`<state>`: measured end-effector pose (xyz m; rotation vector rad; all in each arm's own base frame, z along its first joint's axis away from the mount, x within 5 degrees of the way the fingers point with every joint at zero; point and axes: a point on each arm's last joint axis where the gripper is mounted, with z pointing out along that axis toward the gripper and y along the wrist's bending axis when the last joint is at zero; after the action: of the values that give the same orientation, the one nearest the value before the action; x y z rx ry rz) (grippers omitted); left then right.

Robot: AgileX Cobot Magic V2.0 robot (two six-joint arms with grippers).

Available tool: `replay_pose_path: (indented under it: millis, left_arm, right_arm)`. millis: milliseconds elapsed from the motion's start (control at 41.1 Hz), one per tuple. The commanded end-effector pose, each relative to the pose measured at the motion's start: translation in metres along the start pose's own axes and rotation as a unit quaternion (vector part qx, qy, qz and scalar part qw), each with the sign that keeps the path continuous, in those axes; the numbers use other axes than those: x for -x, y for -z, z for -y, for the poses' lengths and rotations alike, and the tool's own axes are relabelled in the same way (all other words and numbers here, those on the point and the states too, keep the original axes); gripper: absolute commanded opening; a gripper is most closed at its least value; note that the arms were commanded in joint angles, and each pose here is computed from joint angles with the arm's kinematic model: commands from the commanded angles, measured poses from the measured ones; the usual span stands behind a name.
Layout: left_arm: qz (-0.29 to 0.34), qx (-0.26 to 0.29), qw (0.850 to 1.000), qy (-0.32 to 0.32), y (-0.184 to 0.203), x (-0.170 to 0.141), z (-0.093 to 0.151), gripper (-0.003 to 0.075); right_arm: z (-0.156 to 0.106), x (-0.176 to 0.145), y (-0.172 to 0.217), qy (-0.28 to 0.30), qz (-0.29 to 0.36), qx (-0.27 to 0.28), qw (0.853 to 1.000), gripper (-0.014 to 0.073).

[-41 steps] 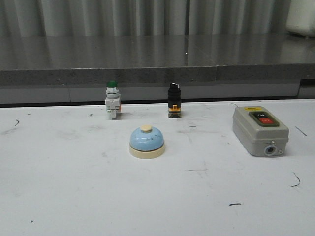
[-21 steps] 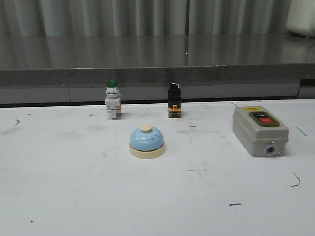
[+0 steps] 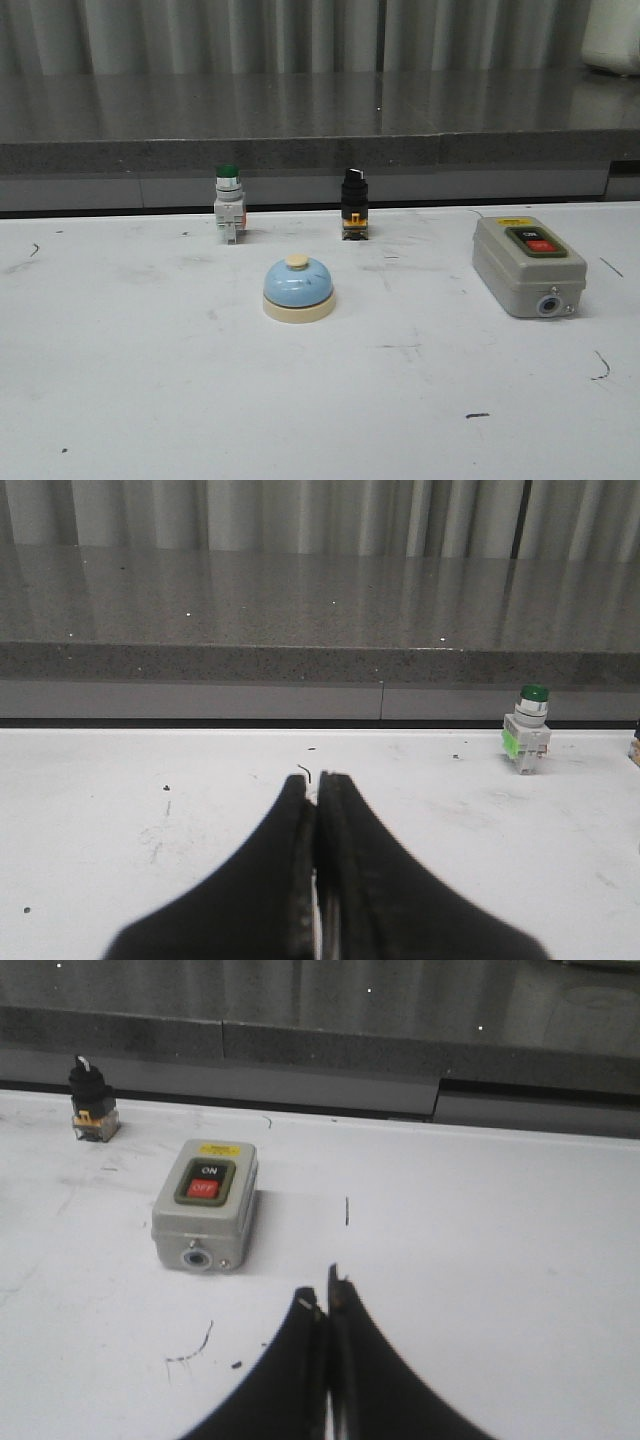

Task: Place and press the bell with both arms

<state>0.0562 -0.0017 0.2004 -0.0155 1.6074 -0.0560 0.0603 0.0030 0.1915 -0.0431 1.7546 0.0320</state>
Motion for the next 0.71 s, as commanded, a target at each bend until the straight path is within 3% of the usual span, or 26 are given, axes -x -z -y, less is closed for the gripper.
replay_pose_path:
  millis: [0,682]
  left_arm:
    - [0.042,0.001,0.999,0.006,0.0004,0.0017,-0.0004,-0.0020]
    - [0.042,0.001,0.999,0.006,0.0004,0.0017,-0.0004,-0.0020]
  right_arm:
    - [0.0007,0.0024,0.0020,0.010,0.061,-0.006,0.998,-0.0071]
    - [0.0006,0.0037,0.0060,0.010,0.076,-0.006,0.997,-0.0071]
